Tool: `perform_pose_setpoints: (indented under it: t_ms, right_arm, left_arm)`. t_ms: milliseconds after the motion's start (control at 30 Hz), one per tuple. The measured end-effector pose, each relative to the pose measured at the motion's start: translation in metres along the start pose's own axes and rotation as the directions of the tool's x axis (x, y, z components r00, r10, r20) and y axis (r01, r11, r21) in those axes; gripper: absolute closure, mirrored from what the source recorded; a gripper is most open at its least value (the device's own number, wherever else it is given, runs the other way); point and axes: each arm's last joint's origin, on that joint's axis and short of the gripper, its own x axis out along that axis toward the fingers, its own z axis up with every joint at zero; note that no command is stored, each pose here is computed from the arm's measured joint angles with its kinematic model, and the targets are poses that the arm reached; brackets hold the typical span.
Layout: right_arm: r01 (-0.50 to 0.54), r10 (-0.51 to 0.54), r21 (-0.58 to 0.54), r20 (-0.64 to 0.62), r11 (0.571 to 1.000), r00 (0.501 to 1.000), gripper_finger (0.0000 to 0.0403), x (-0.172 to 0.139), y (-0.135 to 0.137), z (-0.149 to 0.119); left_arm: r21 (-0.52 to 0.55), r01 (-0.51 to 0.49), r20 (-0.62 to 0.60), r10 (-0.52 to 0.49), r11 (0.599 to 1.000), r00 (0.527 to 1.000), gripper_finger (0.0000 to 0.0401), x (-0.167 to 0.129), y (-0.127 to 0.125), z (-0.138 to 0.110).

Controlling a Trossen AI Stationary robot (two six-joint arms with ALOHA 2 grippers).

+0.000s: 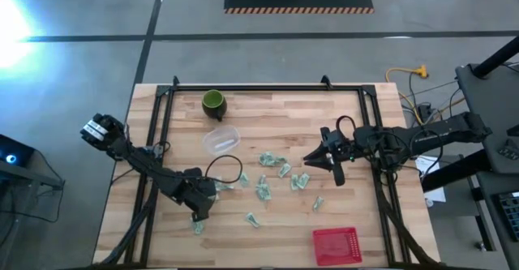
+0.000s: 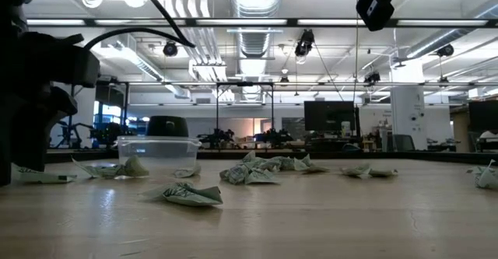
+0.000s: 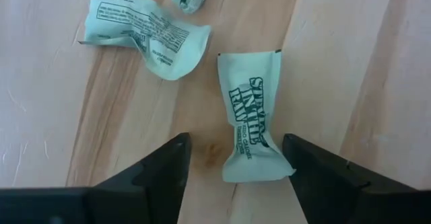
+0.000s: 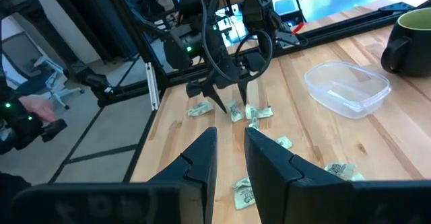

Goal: Pick and place items into bin
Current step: Put the green stevia packet into the transparent bin

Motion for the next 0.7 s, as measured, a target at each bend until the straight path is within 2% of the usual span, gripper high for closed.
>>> perform_pose_setpoints:
  t_ms: [100,467,700]
  right_arm:
    - [0.007,-0.007,0.000,0.003,1.000,1.000,0.0335,0.0000,-0.0002,0.0001]
    - [0.024,-0.024,0.000,0.010,1.000,1.000,0.0335,0.0000,-0.0007,0.0003]
    - [0.024,-0.024,-0.003,0.010,1.000,1.000,0.0335,0.0000,-0.0007,0.0003]
  left_arm:
    - [0.000,-0.001,0.000,0.001,1.000,1.000,0.0202,0.0003,0.0004,-0.0002]
    - [-0.002,0.006,0.003,-0.006,1.000,1.000,0.0338,0.0005,-0.0003,0.0003]
    - [-0.004,0.021,0.004,-0.021,1.000,1.000,0.0395,-0.0045,0.0006,0.0005]
